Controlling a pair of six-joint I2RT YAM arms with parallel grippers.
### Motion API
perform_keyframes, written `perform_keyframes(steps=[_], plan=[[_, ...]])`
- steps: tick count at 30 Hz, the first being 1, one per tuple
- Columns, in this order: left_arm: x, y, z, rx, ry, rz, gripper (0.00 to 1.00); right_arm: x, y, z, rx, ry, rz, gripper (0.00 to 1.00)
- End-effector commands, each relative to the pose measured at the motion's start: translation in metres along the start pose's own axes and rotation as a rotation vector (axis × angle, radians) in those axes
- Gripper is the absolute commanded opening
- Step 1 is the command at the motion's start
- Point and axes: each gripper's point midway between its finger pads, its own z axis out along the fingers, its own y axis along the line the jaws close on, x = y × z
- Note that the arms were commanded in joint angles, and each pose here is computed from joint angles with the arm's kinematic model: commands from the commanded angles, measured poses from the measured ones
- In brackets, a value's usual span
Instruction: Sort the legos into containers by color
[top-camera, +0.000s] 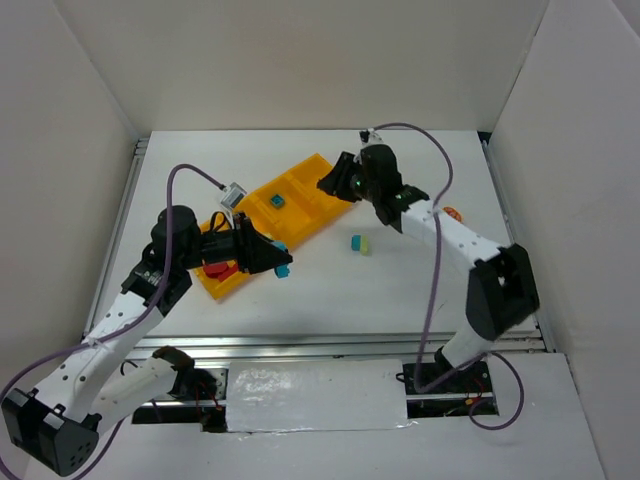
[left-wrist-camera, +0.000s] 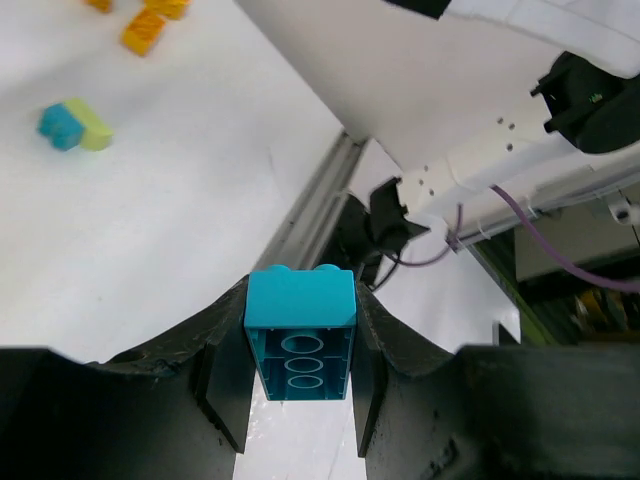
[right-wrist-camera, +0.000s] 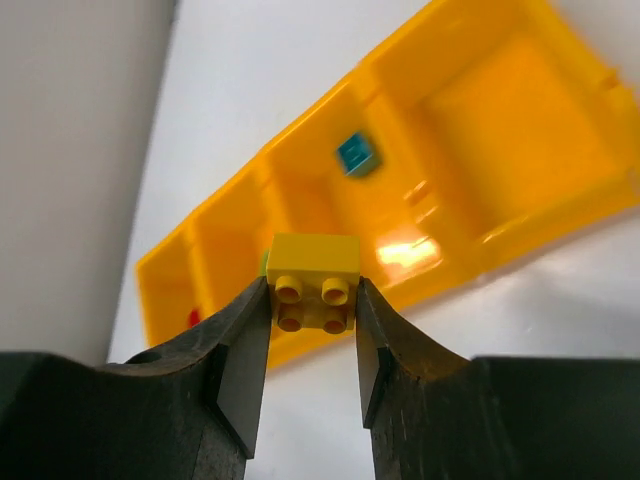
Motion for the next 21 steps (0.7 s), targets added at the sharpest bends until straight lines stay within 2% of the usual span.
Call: perform_keyframes(steps=[1, 4, 8, 11, 12, 13, 15, 21], plan=[[-0.019, 0.017, -0.009, -0.17, -0.073, 0.031, 0.0, -0.022, -0.043, 0.037, 0.231, -0.012, -0.007, 0.0], [-0.019, 0.042, -0.017, -0.333, -0.072, 0.005, 0.0, -0.03, -0.057, 0.073, 0.297, 0.01, -0.024, 0.01], [-0.019, 0.057, -0.026, -0.431, -0.087, -0.004, 0.0, -0.032, -0.082, 0.105, 0.371, 0.057, -0.034, 0.04], [-0.022, 0.069, -0.03, -0.498, -0.105, 0.0, 0.0, -0.031, -0.087, 0.124, 0.358, 0.092, -0.029, 0.26], [-0.023, 0.073, -0.03, -0.513, -0.111, -0.002, 0.0, -0.033, -0.089, 0.127, 0.364, 0.095, -0.026, 0.52], [-0.023, 0.079, -0.029, -0.53, -0.107, -0.01, 0.0, -0.034, -0.089, 0.128, 0.37, 0.093, -0.028, 0.59], [-0.028, 0.085, -0.026, -0.55, -0.12, -0.01, 0.0, -0.04, -0.083, 0.125, 0.354, 0.084, -0.029, 0.65], [-0.06, 0.107, -0.001, -0.579, -0.175, -0.035, 0.0, -0.075, -0.041, 0.088, 0.274, 0.019, -0.051, 0.71]])
